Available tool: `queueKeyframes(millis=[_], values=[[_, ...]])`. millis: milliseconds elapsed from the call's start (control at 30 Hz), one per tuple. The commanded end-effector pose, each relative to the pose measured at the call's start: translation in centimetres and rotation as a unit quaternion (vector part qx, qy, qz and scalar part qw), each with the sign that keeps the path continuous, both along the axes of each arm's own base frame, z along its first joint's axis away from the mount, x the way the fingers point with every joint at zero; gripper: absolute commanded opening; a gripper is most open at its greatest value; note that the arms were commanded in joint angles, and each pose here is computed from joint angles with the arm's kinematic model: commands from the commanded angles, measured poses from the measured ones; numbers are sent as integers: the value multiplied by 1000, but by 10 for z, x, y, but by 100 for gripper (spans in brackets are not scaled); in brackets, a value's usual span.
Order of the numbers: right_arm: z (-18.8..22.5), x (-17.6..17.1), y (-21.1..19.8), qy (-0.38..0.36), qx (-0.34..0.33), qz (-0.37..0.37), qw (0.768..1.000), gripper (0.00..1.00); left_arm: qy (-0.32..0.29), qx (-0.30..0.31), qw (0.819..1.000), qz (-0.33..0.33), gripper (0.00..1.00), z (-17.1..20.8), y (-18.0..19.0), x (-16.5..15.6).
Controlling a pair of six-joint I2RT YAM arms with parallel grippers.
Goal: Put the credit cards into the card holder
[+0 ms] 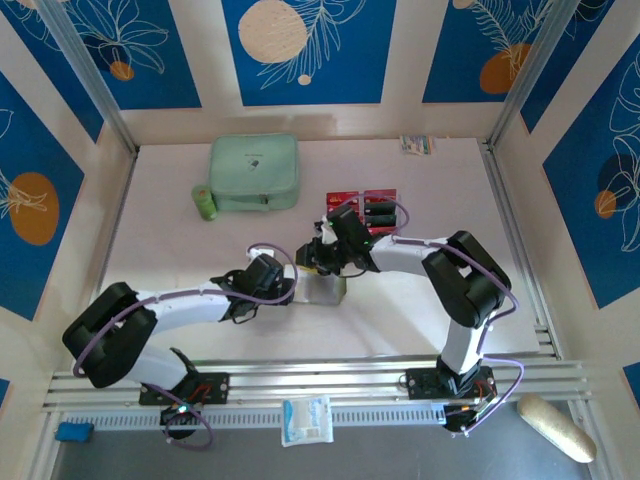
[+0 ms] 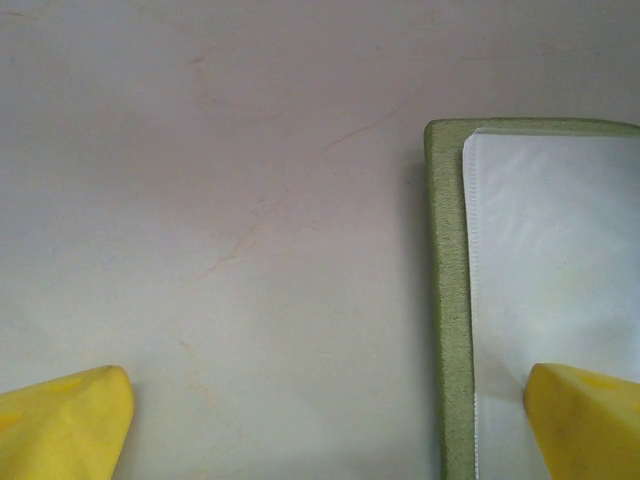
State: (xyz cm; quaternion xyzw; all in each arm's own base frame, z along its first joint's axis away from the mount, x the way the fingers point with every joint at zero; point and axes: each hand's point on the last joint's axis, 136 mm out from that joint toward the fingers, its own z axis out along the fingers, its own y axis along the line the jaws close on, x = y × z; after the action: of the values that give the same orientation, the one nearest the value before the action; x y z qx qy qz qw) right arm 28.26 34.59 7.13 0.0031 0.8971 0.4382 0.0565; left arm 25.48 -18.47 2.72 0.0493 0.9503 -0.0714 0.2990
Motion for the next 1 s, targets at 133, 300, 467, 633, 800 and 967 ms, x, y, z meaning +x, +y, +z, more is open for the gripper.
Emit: queueKeyframes(millis=[133,300,467,633,800,967], values=[[-26,-11,-15,16,-55,11,998,6,-1,9,1000,18,100,-1,8,1],[-34,-11,-7,22,-62,24,998,2,-4,5,1000,16,100,1,7,1],[-46,-12,-3,32,-69,31,997,2,-16,-13,1000,11,100,16,-1,6],[-50,-14,-4,37,-71,31,996,2,-27,-30,999,-7,100,34,-14,14],[-50,-15,-4,39,-69,29,996,2,-21,-24,999,-17,100,31,-23,20],[-41,-14,-3,33,-60,30,997,2,-2,-5,1000,-13,100,10,-17,15]])
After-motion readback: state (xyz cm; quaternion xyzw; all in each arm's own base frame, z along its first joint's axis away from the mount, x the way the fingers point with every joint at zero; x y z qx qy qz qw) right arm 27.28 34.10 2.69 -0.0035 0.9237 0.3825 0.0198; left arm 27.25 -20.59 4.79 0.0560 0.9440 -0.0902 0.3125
